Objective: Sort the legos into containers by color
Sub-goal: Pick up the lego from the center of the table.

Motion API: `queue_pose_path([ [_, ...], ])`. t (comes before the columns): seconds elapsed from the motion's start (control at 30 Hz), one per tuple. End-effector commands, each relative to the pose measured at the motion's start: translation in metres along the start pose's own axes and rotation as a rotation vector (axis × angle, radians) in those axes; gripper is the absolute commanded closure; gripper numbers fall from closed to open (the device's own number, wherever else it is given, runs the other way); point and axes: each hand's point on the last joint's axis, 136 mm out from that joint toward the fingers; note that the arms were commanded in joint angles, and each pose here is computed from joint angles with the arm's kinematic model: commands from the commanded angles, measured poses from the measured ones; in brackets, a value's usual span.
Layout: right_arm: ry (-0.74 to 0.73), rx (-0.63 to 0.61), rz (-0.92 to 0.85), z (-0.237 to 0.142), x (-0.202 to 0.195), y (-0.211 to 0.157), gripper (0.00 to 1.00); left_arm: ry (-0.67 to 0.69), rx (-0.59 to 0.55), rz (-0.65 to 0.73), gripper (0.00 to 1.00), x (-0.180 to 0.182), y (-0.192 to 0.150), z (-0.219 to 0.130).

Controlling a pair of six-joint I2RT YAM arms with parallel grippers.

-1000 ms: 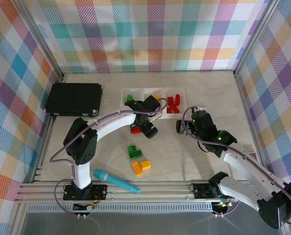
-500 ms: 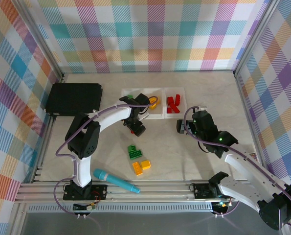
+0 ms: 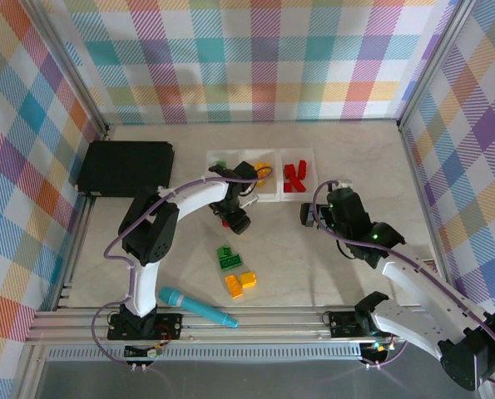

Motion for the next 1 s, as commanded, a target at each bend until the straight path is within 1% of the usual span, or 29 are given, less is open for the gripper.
queue_pose_path([
  [0.0, 0.001, -0.013, 0.024, -0.003, 0.001, 0.006, 0.01, -0.032, 0.013, 0.023, 0.22, -0.002, 0.002, 0.002],
  [0.13, 0.002, -0.018, 0.023, -0.004, 0.000, 0.007, 0.01, -0.040, 0.020, 0.025, 0.24, -0.003, 0.003, 0.009],
  [0.3, 0.003, -0.014, 0.025, -0.003, 0.001, 0.006, 0.01, -0.069, 0.033, 0.017, 0.33, -0.008, 0.004, 0.017],
  [0.5, 0.004, -0.022, 0.022, -0.004, 0.002, 0.009, 0.01, -0.096, 0.041, 0.005, 0.45, -0.013, 0.002, 0.022],
  [0.6, 0.010, -0.022, 0.019, -0.003, 0.003, 0.010, 0.01, -0.099, 0.049, -0.006, 0.57, -0.015, 0.001, 0.023],
  [0.67, 0.011, -0.024, 0.019, -0.003, 0.004, 0.011, 0.01, -0.100, 0.044, -0.016, 0.62, -0.015, 0.002, 0.022],
  [0.77, 0.014, -0.026, 0.020, -0.004, 0.005, 0.012, 0.01, -0.104, 0.014, -0.043, 0.70, -0.015, 0.008, 0.013],
  [0.83, 0.013, -0.027, 0.019, -0.004, 0.004, 0.012, 0.01, -0.105, -0.026, -0.070, 0.76, -0.014, 0.017, 0.002],
  [0.97, 0.014, -0.034, 0.016, -0.006, 0.004, 0.014, 0.01, -0.107, -0.128, -0.127, 0.81, -0.014, 0.041, -0.024],
])
Point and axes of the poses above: each hand's point on the last joint's axis, 136 mm out from that joint toward the fingers, its own z axis out along the fingers, its own x axis along the line the jaws close on, y = z × x, and after that the axes turned 5 degrees about z, right-handed
